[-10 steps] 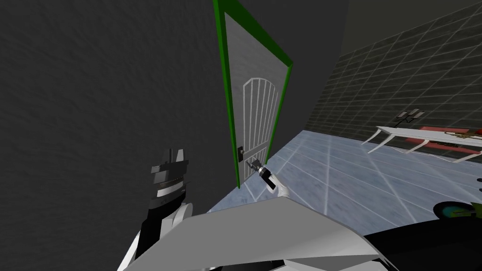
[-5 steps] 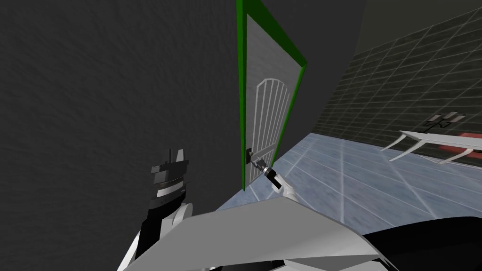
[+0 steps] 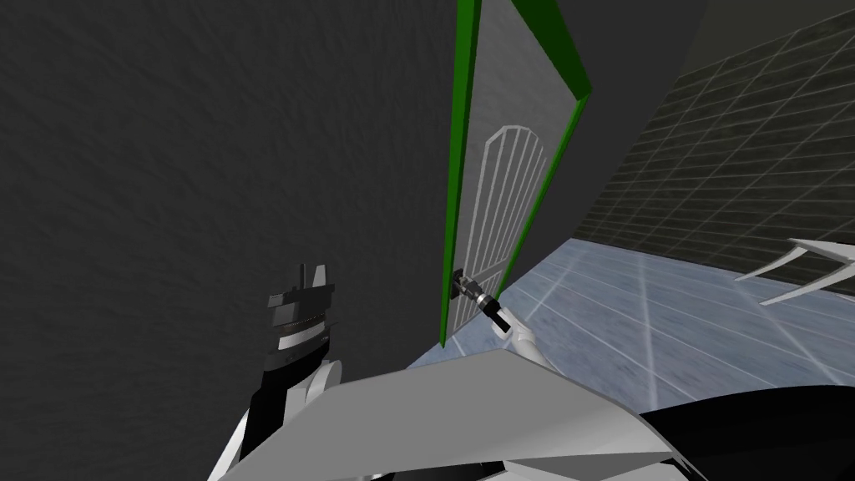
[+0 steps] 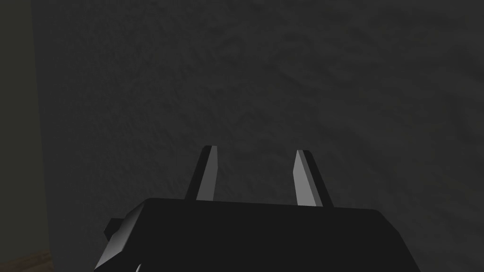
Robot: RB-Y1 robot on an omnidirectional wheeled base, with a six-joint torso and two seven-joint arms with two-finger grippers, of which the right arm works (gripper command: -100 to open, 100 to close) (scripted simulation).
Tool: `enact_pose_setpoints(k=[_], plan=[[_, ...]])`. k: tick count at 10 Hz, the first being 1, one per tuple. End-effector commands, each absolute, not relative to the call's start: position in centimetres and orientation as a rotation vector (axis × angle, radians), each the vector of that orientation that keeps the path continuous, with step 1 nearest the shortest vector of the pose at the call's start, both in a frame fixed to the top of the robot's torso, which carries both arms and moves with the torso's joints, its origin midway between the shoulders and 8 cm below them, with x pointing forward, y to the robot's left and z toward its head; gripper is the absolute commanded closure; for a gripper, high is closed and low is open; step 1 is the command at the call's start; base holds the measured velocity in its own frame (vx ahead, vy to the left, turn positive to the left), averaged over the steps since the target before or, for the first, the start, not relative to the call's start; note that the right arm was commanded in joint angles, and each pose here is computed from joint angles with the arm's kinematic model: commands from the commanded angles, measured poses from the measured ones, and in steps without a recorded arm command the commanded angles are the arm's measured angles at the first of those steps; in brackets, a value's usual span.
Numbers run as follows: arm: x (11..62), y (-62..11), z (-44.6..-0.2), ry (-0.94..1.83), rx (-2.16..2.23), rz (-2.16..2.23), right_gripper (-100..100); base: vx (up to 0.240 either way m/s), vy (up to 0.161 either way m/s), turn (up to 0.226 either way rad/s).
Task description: Pull the door open
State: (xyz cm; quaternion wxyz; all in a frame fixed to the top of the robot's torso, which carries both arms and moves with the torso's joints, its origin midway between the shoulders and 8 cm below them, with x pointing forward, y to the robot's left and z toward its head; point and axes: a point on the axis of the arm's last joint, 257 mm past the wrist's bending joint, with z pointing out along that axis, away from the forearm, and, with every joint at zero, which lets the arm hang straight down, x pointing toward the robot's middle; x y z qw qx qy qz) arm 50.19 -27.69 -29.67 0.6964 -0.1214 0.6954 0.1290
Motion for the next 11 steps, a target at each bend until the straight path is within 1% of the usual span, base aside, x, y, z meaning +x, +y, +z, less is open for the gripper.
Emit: enact_pose_setpoints(k=[1, 2, 4, 7, 11], plan=[[50.19, -27.69, -29.67, 1.551, -0.271, 0.288, -100, 0.076, 0.057, -0.008], [50.19, -27.69, -29.67, 1.551, -0.271, 0.288, 100, -0.019, -0.013, -0.032], [50.19, -27.69, -29.67, 1.551, -0.271, 0.288, 100, -0.018, -0.034, 0.017], [50.19, -27.69, -29.67, 1.551, -0.271, 0.288, 100, -0.004, -0.003, 0.002], [50.62, -28.24, -28.97, 1.549, -0.161, 0.365, 100, -0.041, -0.036, 0.066]])
